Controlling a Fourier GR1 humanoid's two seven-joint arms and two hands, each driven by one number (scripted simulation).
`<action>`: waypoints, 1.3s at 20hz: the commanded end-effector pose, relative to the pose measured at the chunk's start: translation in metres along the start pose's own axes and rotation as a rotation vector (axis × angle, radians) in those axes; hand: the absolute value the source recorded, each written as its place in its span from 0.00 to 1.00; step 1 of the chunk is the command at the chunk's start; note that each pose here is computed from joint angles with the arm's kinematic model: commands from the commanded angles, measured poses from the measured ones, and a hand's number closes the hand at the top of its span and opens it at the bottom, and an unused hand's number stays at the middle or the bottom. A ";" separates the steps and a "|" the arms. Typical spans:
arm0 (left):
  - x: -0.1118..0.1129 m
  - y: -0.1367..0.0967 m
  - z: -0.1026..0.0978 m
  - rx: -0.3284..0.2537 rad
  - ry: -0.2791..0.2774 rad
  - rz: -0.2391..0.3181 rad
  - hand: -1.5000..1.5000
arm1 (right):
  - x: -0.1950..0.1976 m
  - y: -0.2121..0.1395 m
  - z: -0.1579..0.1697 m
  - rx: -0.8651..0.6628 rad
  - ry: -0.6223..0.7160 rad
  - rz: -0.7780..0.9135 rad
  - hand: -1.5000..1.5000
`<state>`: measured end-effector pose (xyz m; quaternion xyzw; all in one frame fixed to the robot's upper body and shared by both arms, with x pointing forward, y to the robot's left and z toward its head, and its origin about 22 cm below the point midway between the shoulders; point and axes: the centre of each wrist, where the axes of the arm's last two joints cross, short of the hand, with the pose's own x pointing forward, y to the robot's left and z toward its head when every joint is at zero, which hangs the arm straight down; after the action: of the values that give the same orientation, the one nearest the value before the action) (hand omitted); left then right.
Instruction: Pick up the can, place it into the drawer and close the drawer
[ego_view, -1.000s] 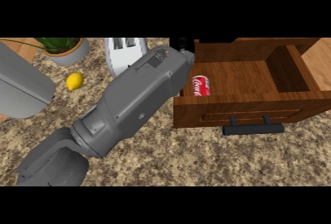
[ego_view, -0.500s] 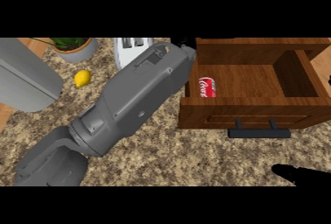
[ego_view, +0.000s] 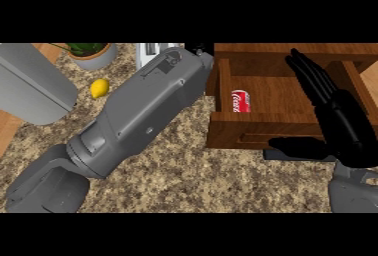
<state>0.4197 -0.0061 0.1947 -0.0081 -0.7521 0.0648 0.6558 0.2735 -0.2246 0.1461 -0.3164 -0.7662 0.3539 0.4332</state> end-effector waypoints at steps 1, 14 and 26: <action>-0.006 0.003 0.005 0.013 0.012 -0.011 0.00 | 0.002 0.036 -0.023 0.053 -0.033 0.111 0.00; 0.032 0.059 -0.009 0.043 0.003 0.010 0.00 | -0.051 0.114 -0.067 0.129 0.076 0.326 0.00; 0.028 0.101 -0.002 0.061 -0.016 -0.036 0.00 | -0.092 0.133 -0.087 0.054 0.103 0.433 0.00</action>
<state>0.4163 0.0860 0.2116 0.0224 -0.7541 0.0737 0.6522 0.4105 -0.1982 0.0510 -0.4746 -0.6557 0.4490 0.3784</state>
